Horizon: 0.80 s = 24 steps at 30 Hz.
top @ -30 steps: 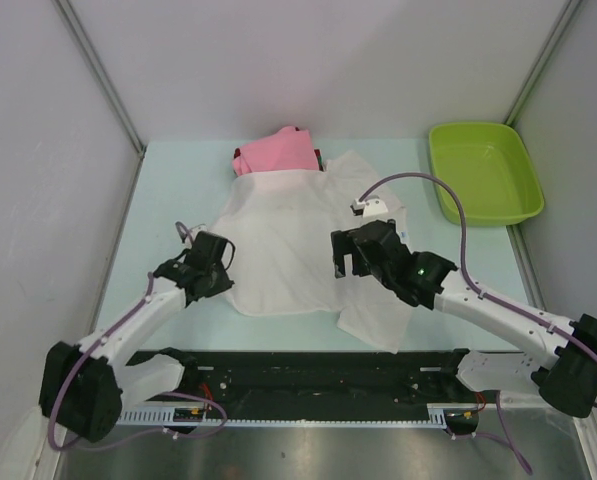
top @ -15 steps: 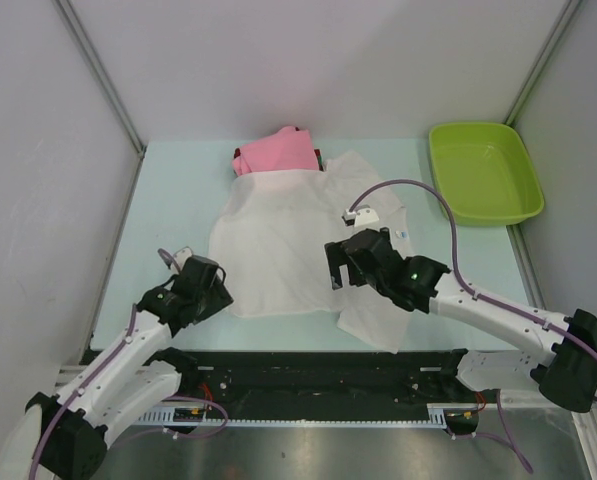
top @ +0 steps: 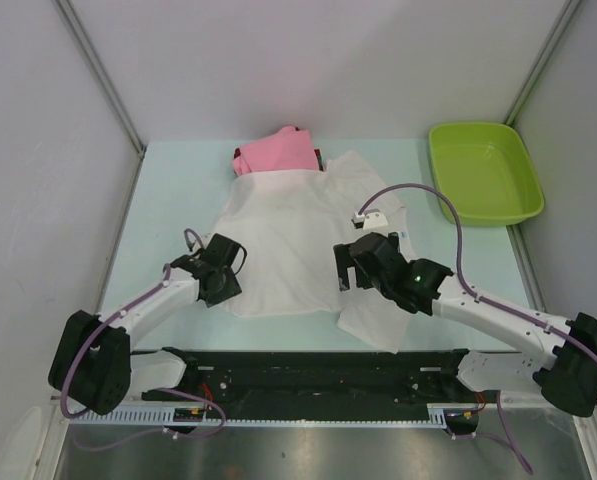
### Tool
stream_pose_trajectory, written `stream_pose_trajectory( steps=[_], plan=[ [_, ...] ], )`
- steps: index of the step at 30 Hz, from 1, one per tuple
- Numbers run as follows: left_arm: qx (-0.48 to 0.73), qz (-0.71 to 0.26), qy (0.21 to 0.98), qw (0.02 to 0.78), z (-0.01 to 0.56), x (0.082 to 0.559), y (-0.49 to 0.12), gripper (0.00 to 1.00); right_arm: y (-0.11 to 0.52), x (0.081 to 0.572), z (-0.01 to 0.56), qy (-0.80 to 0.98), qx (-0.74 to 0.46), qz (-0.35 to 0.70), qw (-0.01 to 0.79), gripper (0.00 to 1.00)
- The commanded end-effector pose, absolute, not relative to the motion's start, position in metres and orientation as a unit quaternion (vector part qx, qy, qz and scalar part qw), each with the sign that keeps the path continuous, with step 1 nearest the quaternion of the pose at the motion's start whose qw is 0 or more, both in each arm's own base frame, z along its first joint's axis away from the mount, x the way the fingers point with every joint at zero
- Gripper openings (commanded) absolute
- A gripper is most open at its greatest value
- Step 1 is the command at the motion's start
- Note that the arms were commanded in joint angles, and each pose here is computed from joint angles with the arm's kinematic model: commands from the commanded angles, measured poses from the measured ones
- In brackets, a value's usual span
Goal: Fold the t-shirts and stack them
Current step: Fold the tshirt
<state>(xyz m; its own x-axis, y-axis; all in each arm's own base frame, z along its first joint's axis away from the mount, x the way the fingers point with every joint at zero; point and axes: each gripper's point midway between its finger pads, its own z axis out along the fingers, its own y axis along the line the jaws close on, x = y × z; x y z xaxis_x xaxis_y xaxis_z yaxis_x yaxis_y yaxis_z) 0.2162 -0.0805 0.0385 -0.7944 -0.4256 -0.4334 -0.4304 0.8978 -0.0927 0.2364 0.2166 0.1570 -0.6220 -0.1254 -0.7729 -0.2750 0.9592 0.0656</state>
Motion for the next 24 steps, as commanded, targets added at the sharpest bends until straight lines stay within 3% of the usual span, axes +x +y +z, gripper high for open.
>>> stream_pose_trajectory(
  steps=[1,12,24],
  plan=[
    [-0.218,0.012,0.942,0.256,0.047,0.233,-0.08,0.47,0.208,0.24,0.168,0.889,-0.089,0.093,0.44,0.98],
    [-0.224,0.031,0.943,0.246,0.033,0.228,-0.073,0.38,0.209,0.239,0.16,0.892,-0.092,0.099,0.432,0.98],
    [-0.231,0.023,0.947,0.223,0.016,0.222,-0.075,0.38,0.205,0.234,0.156,0.894,-0.089,0.1,0.428,0.98]
  ],
)
